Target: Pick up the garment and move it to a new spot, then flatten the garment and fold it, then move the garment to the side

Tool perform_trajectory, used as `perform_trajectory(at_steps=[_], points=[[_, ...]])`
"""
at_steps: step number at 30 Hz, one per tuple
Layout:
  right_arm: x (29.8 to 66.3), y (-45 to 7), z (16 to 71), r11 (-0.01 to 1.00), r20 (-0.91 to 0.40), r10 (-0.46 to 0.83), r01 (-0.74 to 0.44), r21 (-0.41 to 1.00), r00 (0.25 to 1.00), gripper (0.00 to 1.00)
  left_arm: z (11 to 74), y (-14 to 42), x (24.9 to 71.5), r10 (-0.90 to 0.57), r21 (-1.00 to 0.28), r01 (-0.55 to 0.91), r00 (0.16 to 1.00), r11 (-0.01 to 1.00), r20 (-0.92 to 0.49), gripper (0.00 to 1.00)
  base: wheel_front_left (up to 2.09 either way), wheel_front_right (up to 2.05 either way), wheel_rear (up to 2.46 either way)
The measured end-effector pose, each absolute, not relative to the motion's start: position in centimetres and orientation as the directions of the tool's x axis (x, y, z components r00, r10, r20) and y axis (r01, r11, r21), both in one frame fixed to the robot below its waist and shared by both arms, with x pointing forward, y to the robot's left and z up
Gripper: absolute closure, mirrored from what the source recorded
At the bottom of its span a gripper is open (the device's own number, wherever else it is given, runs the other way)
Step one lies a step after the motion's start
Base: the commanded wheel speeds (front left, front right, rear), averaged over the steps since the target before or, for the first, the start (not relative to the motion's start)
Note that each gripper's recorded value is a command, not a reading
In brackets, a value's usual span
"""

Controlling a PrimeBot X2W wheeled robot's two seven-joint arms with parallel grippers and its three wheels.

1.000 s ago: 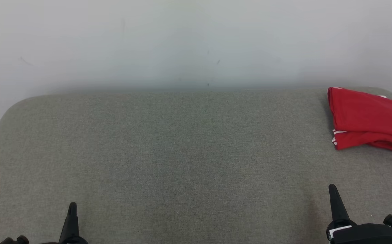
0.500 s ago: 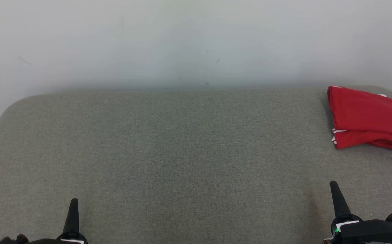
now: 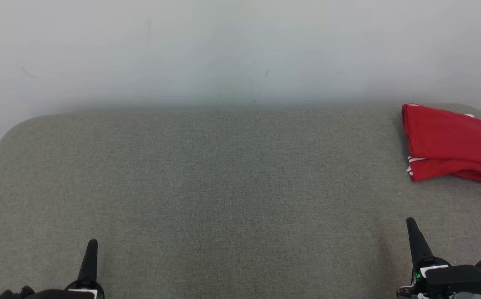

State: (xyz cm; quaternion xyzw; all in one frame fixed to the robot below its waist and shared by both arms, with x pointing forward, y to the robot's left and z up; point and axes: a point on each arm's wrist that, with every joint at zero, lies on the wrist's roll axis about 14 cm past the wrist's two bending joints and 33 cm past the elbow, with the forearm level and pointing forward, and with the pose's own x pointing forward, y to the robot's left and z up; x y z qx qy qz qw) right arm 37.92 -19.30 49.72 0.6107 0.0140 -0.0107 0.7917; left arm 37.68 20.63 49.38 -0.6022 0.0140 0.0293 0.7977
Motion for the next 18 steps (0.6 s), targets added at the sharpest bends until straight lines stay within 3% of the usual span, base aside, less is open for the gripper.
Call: perform_trajectory(at_steps=[18], points=[[38.34, -19.61, 50.04, 0.130, -0.026, 0.001, 0.025, 0.991, 1.000, 1.00, 49.88, 20.29, 38.21, 0.012, -0.989, -0.038, 0.999, 0.140, -0.037, 1.00, 0.00, 0.00, 0.00]])
